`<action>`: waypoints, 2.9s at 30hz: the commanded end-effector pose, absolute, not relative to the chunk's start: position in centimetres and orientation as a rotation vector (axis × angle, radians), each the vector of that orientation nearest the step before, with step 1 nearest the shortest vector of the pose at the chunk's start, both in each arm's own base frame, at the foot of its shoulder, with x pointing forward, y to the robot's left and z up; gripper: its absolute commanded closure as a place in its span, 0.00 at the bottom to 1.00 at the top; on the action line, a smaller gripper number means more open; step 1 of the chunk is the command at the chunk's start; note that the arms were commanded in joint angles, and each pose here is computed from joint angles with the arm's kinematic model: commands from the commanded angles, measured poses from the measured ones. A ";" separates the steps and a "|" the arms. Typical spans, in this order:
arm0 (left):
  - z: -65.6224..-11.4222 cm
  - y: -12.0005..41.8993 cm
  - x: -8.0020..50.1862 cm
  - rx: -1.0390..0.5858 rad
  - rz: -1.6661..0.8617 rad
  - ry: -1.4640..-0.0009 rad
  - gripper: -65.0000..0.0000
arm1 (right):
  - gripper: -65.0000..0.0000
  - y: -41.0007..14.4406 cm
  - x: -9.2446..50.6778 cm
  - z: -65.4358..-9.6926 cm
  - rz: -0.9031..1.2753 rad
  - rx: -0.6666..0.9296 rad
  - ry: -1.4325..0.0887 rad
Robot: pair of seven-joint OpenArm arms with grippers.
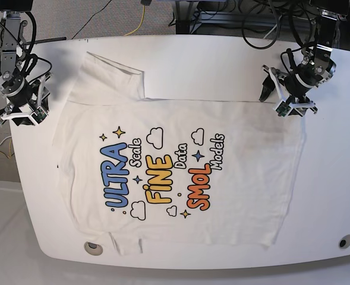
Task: Fold the T-shirt properly
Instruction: 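Position both grippers at the shirt edge and close the left gripper, then grasp the shirt edge with the right gripper and pull it taut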
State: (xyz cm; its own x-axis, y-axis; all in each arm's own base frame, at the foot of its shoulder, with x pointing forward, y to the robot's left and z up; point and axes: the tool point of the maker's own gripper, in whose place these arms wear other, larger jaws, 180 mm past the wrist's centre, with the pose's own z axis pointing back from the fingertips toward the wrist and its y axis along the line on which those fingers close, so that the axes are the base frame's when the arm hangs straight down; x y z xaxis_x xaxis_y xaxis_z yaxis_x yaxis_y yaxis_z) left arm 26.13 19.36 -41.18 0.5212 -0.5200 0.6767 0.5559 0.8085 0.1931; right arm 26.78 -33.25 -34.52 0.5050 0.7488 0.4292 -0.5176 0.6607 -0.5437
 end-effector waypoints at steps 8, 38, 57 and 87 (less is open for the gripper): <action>-40.9 20.6 27.2 0.000 -0.672 -0.799 0.45 | 0.56 -33.7 27.3 -33.1 0.793 -0.396 -0.724; -45.0 22.0 26.5 0.052 -0.629 -0.651 0.95 | 0.55 -33.5 27.7 -32.9 0.783 -0.380 -0.740; -43.6 23.4 27.2 0.112 -0.657 -0.699 0.59 | 0.55 -30.4 27.2 -36.4 0.833 -0.304 -0.681; -42.6 22.4 27.5 0.058 -0.641 -0.723 1.00 | 0.55 -28.1 25.9 -40.0 0.929 -0.234 -0.559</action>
